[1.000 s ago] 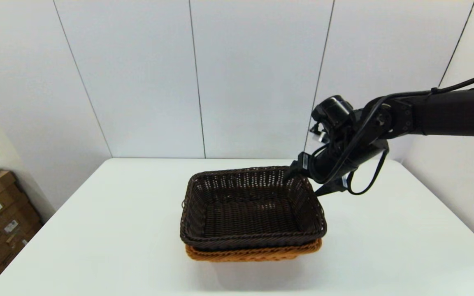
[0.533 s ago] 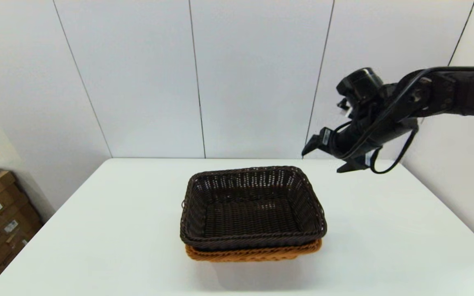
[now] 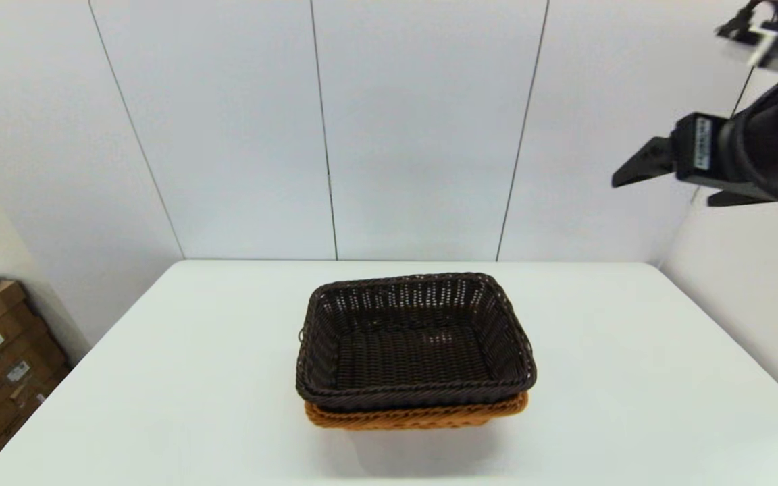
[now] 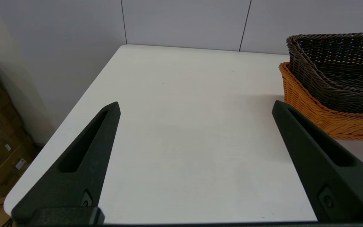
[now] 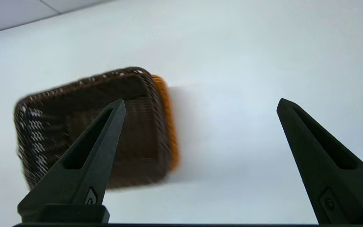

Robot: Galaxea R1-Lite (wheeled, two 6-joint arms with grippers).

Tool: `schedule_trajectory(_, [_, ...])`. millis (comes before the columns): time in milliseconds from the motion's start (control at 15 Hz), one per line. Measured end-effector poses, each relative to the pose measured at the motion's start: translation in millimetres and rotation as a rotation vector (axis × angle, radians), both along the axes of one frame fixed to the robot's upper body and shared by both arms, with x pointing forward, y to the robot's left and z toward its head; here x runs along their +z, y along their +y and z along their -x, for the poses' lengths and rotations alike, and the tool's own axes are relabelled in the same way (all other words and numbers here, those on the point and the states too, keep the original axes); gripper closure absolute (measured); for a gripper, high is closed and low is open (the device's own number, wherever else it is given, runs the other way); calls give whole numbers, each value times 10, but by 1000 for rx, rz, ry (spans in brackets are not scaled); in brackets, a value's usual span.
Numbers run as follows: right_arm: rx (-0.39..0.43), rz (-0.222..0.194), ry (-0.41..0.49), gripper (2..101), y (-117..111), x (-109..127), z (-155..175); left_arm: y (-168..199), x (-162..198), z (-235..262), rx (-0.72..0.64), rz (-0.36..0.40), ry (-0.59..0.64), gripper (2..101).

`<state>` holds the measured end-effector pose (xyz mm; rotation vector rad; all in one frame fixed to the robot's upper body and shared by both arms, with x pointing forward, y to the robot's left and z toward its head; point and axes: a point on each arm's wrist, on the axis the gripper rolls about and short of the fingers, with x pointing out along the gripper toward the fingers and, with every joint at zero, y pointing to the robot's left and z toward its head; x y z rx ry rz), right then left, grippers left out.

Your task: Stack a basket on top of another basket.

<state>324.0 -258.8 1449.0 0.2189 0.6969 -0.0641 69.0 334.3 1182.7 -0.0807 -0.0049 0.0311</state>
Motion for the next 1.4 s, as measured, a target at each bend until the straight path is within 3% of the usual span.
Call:
schedule_trajectory(133, [-22, 54, -68, 60, -123, 219, 437, 0, 0, 0, 0, 0, 0, 54])
schedule_trajectory(267, [-52, 78, -131, 55, -291, 380, 888, 0, 0, 0, 0, 0, 0, 54])
schedule_trajectory(467, [-86, 68, -220, 52, -566, 510, 1545, 0, 0, 0, 0, 0, 0, 54])
schedule_trajectory(667, [-137, 46, -296, 52, -817, 493, 2149, 0, 0, 0, 0, 0, 0, 54])
schedule_trajectory(1000, [-326, 104, -389, 52, -925, 152, 3001, 0, 0, 0, 0, 0, 0, 54])
schedule_trajectory(1267, [-289, 176, -488, 52, -783, -357, 3687, 0, 0, 0, 0, 0, 0, 54])
schedule_trajectory(1400, [-231, 222, -518, 52, -691, -609, 3887, 0, 0, 0, 0, 0, 0, 54])
